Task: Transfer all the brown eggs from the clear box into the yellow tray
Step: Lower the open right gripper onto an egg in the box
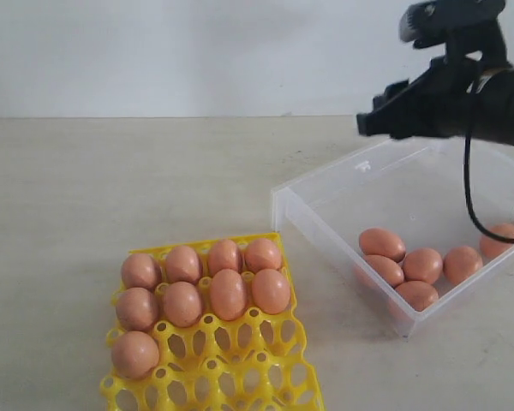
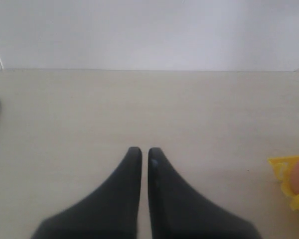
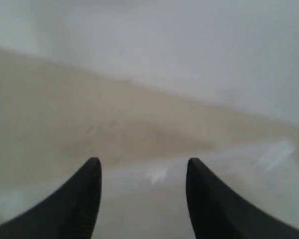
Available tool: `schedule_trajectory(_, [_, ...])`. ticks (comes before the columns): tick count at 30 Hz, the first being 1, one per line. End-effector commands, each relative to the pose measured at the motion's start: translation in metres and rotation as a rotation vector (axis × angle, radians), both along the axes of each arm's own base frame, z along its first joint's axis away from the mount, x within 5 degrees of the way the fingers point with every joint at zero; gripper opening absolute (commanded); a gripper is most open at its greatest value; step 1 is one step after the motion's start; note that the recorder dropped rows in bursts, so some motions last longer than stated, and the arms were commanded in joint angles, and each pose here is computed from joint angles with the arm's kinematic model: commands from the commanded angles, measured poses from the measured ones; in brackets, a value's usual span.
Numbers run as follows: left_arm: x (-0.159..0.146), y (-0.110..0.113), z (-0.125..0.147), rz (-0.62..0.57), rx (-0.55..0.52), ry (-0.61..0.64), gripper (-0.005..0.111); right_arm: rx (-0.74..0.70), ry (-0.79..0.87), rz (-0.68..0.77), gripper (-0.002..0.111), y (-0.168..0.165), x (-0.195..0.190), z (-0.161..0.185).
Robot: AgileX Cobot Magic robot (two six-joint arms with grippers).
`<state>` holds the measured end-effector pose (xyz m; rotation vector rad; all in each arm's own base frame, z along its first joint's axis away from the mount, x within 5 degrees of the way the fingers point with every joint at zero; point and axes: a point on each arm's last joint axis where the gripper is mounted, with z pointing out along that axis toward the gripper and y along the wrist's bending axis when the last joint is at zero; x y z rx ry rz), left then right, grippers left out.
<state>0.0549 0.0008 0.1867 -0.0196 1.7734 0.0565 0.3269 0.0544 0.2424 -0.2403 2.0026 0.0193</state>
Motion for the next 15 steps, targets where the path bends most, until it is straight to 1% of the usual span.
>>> schedule_trajectory(1, [0.0, 0.0, 0.001, 0.003, 0.003, -0.011, 0.004, 0.011, 0.419, 0.087, 0.046, 0.015, -0.021, -0.018])
schedule_trajectory(3, [0.0, 0.0, 0.001, 0.003, 0.003, -0.011, 0.004, 0.008, 0.475, 0.099, 0.046, 0.018, -0.018, -0.018])
schedule_trajectory(6, [0.0, 0.0, 0.001, 0.003, 0.003, -0.011, 0.004, -0.029, 0.541, 0.123, 0.046, 0.021, -0.003, -0.02])
schedule_trajectory(11, [0.0, 0.0, 0.001, 0.003, 0.003, -0.011, 0.004, -0.12, 0.813, 0.163, 0.046, 0.025, 0.02, -0.048])
schedule_trajectory(13, [0.0, 0.0, 0.001, 0.003, 0.003, -0.011, 0.004, -0.146, 0.886, 0.171, 0.046, 0.027, 0.028, -0.058])
schedule_trajectory(15, [0.0, 0.0, 0.001, 0.003, 0.003, -0.011, 0.004, -0.166, 0.923, 0.175, 0.046, 0.027, 0.033, -0.064])
